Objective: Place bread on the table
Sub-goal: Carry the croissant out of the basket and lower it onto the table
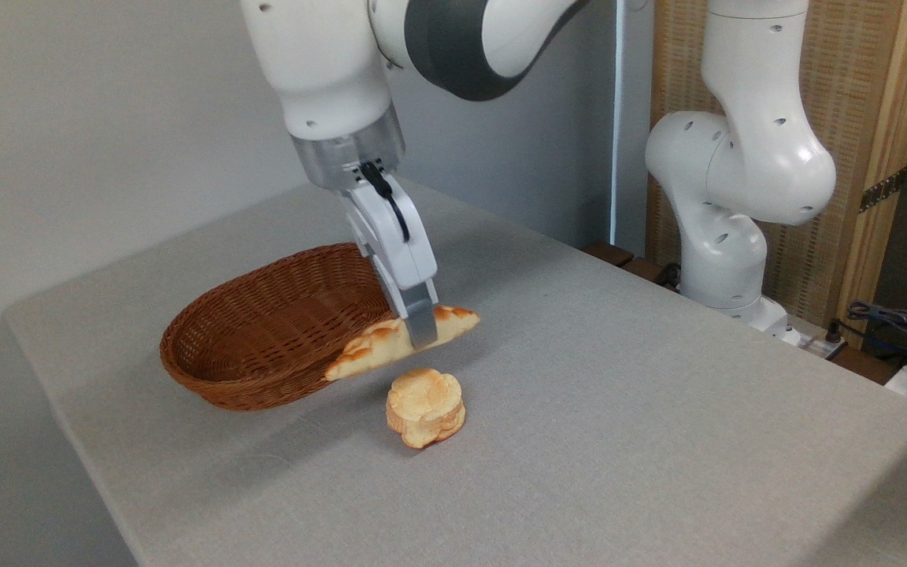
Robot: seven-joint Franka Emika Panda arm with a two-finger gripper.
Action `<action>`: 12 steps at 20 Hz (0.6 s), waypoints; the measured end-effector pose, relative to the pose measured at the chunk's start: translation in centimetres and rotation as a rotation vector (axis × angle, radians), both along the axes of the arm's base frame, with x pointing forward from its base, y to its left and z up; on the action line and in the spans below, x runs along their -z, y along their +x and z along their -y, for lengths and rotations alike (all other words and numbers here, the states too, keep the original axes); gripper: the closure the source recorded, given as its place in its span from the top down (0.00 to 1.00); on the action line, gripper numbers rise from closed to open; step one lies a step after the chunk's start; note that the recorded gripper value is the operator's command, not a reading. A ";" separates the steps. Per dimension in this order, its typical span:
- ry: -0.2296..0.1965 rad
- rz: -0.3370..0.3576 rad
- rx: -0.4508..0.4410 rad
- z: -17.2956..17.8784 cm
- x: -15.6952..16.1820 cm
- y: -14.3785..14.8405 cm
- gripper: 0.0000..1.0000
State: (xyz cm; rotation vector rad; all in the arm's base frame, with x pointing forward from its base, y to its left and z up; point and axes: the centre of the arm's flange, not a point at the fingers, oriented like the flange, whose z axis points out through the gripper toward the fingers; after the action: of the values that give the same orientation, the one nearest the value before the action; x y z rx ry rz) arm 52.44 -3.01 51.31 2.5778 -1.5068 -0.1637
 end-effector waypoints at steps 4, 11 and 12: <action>0.000 -0.052 0.013 0.0 2.5 -0.8 0.82; 0.000 -0.064 0.016 0.0 3.0 -0.9 0.88; 0.000 -0.065 0.016 0.0 3.1 -0.9 0.89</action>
State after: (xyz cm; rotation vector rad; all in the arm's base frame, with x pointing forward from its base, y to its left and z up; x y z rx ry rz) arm 51.52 -3.05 48.21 2.5354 -1.5045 -0.2464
